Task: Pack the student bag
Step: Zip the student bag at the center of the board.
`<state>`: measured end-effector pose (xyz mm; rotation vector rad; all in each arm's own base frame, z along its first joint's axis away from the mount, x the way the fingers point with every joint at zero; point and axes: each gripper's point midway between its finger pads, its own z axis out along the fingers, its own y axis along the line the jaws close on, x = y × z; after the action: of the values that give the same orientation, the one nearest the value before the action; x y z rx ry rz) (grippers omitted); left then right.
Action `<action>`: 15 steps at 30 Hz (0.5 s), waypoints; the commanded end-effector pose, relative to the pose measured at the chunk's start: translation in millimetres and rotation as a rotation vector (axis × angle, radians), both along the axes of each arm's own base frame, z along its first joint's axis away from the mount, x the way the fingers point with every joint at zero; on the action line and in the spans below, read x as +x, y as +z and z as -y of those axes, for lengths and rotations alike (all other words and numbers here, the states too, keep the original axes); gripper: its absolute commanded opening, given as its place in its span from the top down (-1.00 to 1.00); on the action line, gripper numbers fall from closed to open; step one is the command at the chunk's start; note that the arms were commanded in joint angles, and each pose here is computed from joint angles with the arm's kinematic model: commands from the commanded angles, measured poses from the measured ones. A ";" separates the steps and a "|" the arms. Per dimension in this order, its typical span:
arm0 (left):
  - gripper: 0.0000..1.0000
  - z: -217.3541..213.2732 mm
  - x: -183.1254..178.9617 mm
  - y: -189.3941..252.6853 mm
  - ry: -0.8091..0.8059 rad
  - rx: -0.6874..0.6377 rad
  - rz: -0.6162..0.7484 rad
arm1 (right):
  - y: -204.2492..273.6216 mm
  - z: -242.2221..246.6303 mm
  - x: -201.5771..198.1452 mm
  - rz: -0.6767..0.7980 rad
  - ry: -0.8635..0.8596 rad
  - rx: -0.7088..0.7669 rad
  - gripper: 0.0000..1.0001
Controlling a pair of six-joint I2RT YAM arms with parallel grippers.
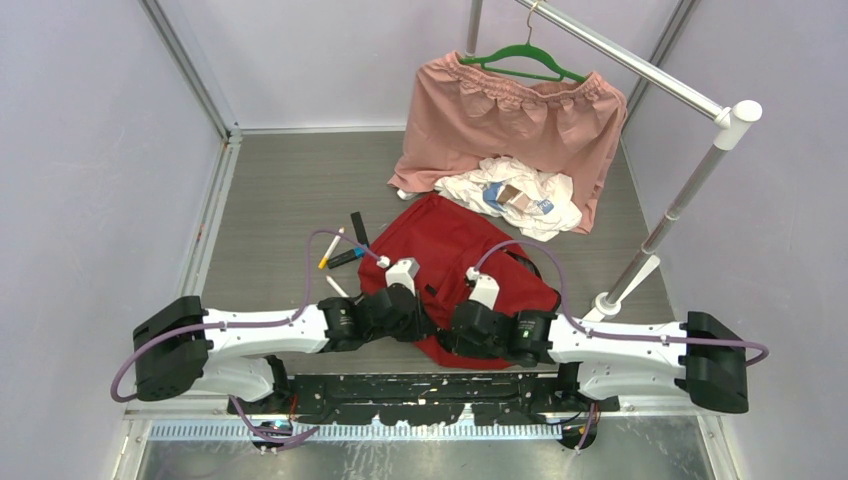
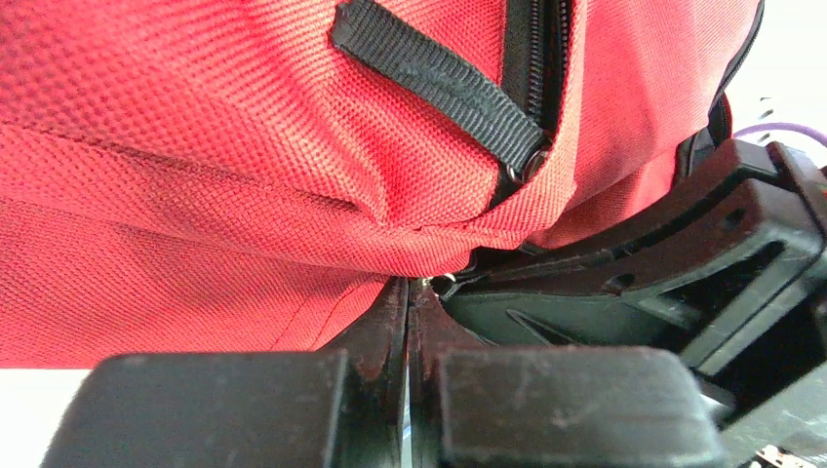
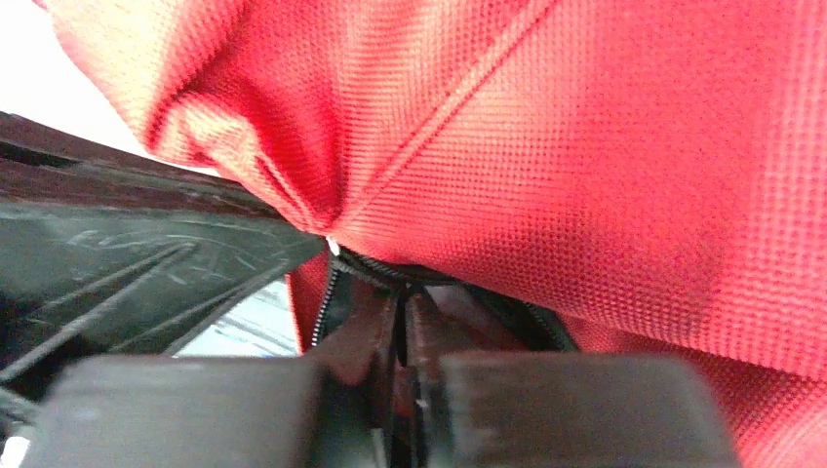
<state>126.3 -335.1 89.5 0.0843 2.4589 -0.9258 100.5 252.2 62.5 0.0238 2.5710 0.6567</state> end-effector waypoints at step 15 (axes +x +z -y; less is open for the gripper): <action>1.00 -22.2 41.7 60.3 0.119 -0.064 0.123 | 16.0 6.7 -7.0 0.001 0.020 0.076 0.98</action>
<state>138.1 -323.1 112.1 0.0387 2.4173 -0.9339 99.0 251.6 81.0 0.0270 2.5233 0.7624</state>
